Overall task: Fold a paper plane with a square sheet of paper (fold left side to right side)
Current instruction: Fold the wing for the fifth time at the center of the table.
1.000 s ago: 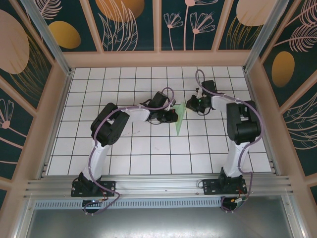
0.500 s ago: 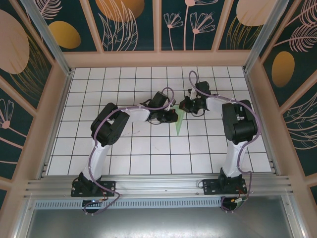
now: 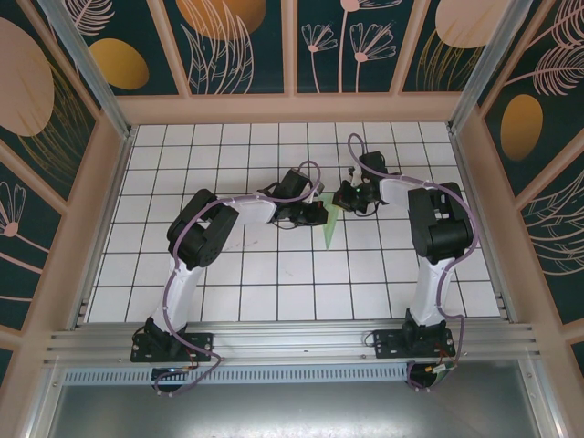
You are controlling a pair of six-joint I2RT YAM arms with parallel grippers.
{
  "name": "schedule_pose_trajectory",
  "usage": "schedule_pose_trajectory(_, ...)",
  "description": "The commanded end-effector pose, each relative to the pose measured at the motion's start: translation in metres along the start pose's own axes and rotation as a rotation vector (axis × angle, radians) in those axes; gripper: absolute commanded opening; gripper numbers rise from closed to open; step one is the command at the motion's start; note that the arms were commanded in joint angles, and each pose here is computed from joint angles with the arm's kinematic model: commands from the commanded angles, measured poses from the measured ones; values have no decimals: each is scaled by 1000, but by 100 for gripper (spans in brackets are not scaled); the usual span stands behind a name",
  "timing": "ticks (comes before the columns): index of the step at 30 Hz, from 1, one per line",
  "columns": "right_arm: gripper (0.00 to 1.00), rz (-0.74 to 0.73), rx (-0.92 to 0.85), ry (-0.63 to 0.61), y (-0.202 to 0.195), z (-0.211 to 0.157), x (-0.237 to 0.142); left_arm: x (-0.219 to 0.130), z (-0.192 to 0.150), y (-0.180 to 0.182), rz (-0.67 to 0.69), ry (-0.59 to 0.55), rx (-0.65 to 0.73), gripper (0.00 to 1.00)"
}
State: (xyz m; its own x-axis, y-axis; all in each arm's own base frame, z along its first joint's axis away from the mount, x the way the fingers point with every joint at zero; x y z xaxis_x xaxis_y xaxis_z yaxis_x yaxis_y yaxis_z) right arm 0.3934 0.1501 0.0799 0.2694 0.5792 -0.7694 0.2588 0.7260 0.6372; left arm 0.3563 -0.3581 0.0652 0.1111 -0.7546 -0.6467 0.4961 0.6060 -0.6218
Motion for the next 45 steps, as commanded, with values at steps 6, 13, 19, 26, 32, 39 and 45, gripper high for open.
schedule_pose_trajectory(6, 0, -87, 41, 33, -27, -5, 12, 3, -3, 3, 17, 12, 2, 0)
schedule_pose_trajectory(13, 0, -137, 66, 46, -45, -12, 16, -31, 13, -15, 60, -78, 28, 11)
schedule_pose_trajectory(19, 0, -140, 69, 45, -47, -12, 18, -75, 17, -35, 78, -163, 50, 23)
schedule_pose_trajectory(26, 0, -123, 64, 43, -44, -11, 17, -73, -5, -68, -123, -120, 39, 23)
schedule_pose_trajectory(32, 0, -120, 62, 46, -44, -11, 17, -42, -15, -80, -223, -61, 17, 23)
schedule_pose_trajectory(39, 0, -115, 56, 53, -42, -13, 19, -25, -23, -67, -174, -27, -8, 23)
schedule_pose_trajectory(45, 0, -104, 46, 49, -38, -12, 17, -16, -37, -51, -117, 1, -39, 23)
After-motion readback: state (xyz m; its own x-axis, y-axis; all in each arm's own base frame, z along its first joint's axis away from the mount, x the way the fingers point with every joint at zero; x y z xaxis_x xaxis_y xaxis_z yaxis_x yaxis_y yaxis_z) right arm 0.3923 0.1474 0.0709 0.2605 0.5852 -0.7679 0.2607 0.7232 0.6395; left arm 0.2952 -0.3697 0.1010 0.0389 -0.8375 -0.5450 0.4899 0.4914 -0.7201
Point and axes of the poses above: each hand's point on the last joint's axis, 136 mm out from that joint toward the fingers, its own x axis out along the fingers, its own y axis along the line the jaws close on, z = x × y, the point moved 7 cm from there along -x, back along the fingers, and after that the axes turned 12 degrees about x, right-handed, at the moved point
